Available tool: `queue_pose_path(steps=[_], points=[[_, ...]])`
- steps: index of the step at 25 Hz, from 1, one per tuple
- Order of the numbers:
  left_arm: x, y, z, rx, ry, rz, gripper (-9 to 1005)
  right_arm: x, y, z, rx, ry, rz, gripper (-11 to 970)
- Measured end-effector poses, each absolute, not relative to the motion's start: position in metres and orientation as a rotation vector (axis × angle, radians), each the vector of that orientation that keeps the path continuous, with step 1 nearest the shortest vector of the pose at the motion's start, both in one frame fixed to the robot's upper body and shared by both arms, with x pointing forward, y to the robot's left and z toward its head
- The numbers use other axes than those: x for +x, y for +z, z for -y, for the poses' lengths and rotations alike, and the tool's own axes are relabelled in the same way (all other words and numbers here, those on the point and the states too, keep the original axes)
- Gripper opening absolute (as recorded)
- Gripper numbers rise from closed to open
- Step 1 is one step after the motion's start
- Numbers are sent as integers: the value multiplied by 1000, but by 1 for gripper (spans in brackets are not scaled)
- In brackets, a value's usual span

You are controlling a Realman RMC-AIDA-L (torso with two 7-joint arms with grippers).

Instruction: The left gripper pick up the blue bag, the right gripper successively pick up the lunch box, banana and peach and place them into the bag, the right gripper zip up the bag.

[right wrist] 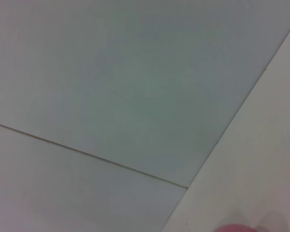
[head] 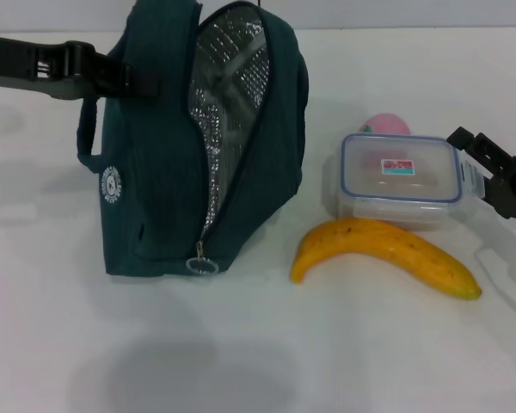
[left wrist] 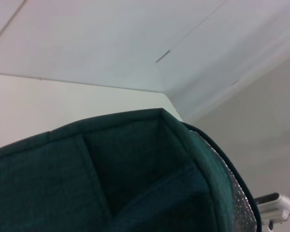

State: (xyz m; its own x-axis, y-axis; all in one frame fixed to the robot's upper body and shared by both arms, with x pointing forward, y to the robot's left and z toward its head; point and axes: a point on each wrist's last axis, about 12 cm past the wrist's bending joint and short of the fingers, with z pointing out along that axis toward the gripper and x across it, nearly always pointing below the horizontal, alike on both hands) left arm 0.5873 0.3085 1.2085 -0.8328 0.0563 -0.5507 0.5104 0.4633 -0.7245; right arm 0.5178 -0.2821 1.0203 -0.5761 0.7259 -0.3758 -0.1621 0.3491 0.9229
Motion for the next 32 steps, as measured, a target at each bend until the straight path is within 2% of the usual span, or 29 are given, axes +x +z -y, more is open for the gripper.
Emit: queue_pose_path(steps=[10, 22, 27, 30, 32], points=[[584, 1198, -296, 529, -1372, -2331, 39, 520, 1021, 281, 516, 1365, -1782, 869], [583, 1196, -295, 533, -1377, -2333, 39, 519, 1022, 278, 478, 1382, -1800, 853], [583, 1197, -295, 540, -1382, -2334, 39, 520, 1022, 277, 475, 1379, -1807, 679], [583, 1197, -295, 541, -1383, -2334, 39, 520, 1022, 276, 474, 1379, -1809, 423], [583, 1197, -295, 543, -1383, -2333, 39, 520, 1022, 276, 474, 1379, -1809, 343]])
